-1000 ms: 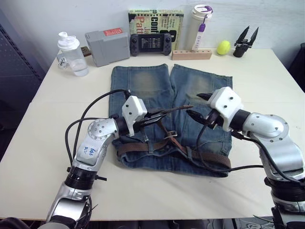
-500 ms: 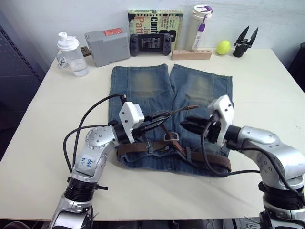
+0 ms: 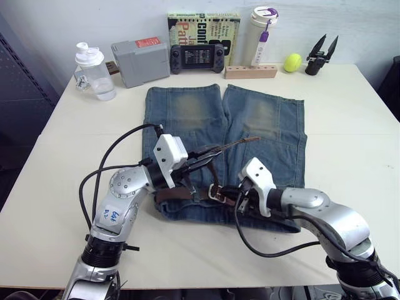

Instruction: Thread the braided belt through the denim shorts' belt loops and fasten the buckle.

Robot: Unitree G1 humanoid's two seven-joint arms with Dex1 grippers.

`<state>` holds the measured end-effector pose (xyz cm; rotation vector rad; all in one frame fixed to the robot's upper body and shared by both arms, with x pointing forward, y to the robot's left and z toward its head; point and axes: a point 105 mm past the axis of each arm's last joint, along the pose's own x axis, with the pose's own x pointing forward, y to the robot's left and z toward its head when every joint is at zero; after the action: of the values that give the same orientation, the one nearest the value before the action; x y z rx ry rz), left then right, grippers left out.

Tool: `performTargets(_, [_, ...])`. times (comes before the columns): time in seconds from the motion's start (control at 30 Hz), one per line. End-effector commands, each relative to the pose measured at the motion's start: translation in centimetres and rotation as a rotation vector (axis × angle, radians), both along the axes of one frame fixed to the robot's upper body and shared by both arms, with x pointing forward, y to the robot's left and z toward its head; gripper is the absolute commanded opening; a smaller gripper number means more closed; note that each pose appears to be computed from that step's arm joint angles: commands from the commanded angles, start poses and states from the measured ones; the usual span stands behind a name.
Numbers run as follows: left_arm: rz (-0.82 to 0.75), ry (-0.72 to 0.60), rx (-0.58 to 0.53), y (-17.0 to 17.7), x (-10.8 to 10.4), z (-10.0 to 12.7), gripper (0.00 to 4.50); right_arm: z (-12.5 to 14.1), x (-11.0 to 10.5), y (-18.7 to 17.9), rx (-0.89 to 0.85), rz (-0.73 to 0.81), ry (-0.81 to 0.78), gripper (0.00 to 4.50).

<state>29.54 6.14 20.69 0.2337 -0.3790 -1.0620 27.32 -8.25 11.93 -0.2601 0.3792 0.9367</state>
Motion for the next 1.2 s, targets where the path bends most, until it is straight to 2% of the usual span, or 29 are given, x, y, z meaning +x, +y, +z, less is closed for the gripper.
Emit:
performTargets(0.03, [0.060,-0.049,-0.052,1.7,-0.3,2.0,0.00,-2.3,-0.7,0.0,-0.057,-0.014,0.055,0.07])
performTargets(0.1, [0.110,-0.025,-0.046,2.8,0.0,1.4,0.00,-2.4,-1.0,0.2,-0.070,-0.002,0.045,0.07])
performTargets(0.2, [0.195,0.033,0.019,4.8,0.0,-1.1,0.00,-2.3,-1.5,0.5,-0.072,0.016,0.027,0.07])
performTargets(0.37, [0.182,0.072,0.043,4.7,-0.8,-2.5,0.00,-0.5,-1.3,1.0,0.000,0.026,-0.027,0.07])
performTargets(0.47, [0.181,0.069,0.036,4.3,-0.8,-2.6,0.00,1.9,-0.8,1.0,0.104,0.012,-0.075,0.07])
performTargets(0.63, [0.176,0.063,0.036,4.0,-0.7,-2.6,0.00,2.9,-0.8,0.3,0.133,0.011,-0.072,0.07])
performTargets(0.87, [0.180,0.059,0.049,4.3,-0.6,-2.7,0.00,2.0,-1.1,-0.5,0.069,0.002,-0.046,0.07])
performTargets(1.2, [0.177,0.046,0.059,4.0,-0.6,-2.6,0.00,1.1,-1.4,0.3,0.052,0.016,-0.029,0.07])
